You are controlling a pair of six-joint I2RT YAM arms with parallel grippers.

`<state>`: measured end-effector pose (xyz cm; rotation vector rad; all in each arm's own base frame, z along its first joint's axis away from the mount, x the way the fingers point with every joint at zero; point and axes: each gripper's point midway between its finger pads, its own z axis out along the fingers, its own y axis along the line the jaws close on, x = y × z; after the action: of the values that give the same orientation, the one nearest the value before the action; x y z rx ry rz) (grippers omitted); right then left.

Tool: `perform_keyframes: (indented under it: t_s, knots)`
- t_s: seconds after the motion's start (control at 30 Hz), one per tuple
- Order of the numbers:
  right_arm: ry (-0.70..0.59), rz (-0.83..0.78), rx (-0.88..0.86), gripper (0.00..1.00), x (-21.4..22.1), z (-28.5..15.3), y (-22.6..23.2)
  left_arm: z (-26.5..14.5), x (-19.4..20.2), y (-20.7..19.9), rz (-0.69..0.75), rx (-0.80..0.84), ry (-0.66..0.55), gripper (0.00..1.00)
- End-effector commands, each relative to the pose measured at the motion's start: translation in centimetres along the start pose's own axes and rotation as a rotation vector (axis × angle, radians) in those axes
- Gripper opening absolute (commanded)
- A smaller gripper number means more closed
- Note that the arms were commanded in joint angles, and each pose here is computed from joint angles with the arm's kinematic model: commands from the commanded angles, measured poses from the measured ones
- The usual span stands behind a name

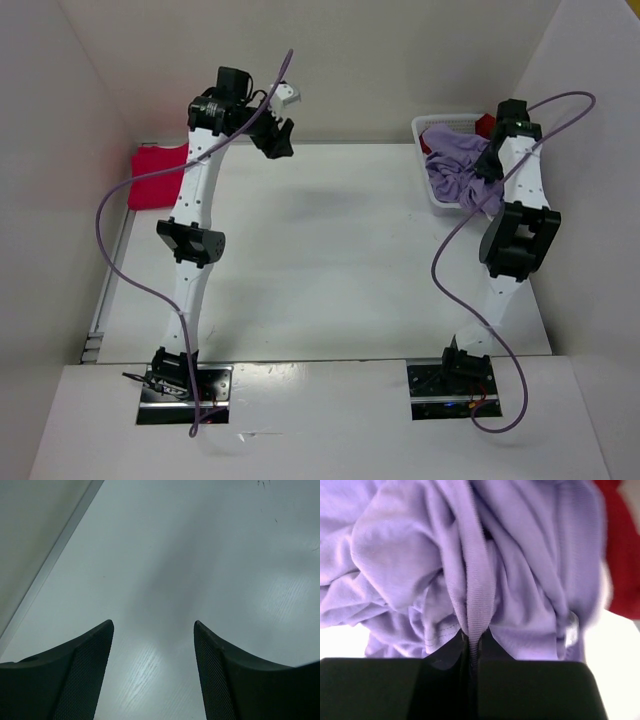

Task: Fold and stack the t-shirts
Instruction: Grab crumpled tshirt from bin with the right arm

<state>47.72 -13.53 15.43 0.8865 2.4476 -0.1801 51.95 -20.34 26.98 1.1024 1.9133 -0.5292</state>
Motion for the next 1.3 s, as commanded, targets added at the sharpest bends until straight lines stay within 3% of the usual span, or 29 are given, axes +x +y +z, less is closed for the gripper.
perform_keyframes:
  t_s: [0.0, 0.17, 0.3, 0.4, 0.5, 0.6, 0.63, 0.7, 0.8, 0.83, 0.9, 0.93, 0.97, 1.03, 1.07, 1.1, 1.13, 1.27]
  knots:
    - [-0.198, 0.048, -0.064, 0.0, -4.5, -7.9, -0.4, -2.1, -2.3, -2.1, 0.032, 0.036, -0.042, 0.73]
    - [-0.431, 0.085, -0.19, 0.0, -8.9, -18.5, 0.3, -3.3, -4.0, -3.1, 0.077, 0.014, -0.06, 0.74]
    - [-0.543, 0.056, -0.352, 0.0, -10.4, -24.1, 2.0, -5.0, -5.8, -3.1, 0.118, -0.046, -0.086, 0.77]
    - [-0.569, 0.033, -0.419, 0.0, -10.6, -25.7, 2.8, -5.9, -6.3, -3.5, 0.125, -0.051, -0.095, 0.79]
    - [-0.557, 0.048, -0.357, 0.0, -11.2, -23.7, 2.4, -5.9, -6.0, -4.1, 0.112, -0.023, -0.088, 0.79]
    - [-0.459, 0.026, -0.315, 0.2, -10.7, -18.3, 3.2, -6.0, -6.7, -5.4, 0.117, -0.005, -0.093, 0.79]
    - [-0.43, 0.022, -0.304, 0.34, -10.3, -16.9, 3.3, -6.6, -7.0, -5.4, 0.124, -0.018, -0.098, 0.79]
    - [-0.381, 0.007, -0.278, 0.46, -9.5, -14.7, 3.3, -6.6, -7.1, -5.8, 0.127, -0.021, -0.092, 0.79]
    - [-0.343, 0.007, -0.231, 0.49, -8.4, -12.7, 2.6, -6.8, -6.7, -6.1, 0.115, -0.011, -0.075, 0.79]
    - [-0.314, 0.003, -0.219, 0.48, -7.7, -11.3, 2.6, -7.2, -7.0, -6.2, 0.13, -0.016, -0.081, 0.79]
    - [-0.285, -0.002, -0.208, 0.32, -7.1, -10.2, 2.6, -7.0, -6.4, -6.1, 0.118, -0.016, -0.061, 0.79]
    - [-0.256, -0.006, -0.196, 0.21, -6.4, -9.0, 2.5, -7.0, -6.4, -6.1, 0.118, -0.016, -0.061, 0.79]
    - [-0.242, -0.008, -0.191, 0.0, -6.0, -8.5, 2.4, -7.0, -6.4, -6.1, 0.118, -0.016, -0.061, 0.79]
    - [-0.224, -0.009, -0.155, 0.0, -5.3, -7.4, 1.8, -7.2, -6.2, -5.7, 0.113, -0.025, -0.06, 0.79]
    - [-0.223, -0.009, -0.154, 0.08, -5.1, -7.6, 1.7, -7.2, -6.2, -5.7, 0.113, -0.025, -0.06, 0.79]
    - [-0.194, -0.013, -0.133, 0.49, -4.1, -6.7, 1.3, -7.2, -6.0, -5.8, 0.108, -0.021, -0.053, 0.79]
    - [-0.181, -0.016, -0.149, 0.58, -3.6, -6.9, 1.4, -7.1, -5.6, -5.2, 0.106, -0.026, -0.045, 0.79]
    - [-0.103, -0.029, -0.119, 0.6, -1.2, -4.5, 0.9, -6.6, -5.0, -5.0, 0.091, -0.004, -0.042, 0.79]
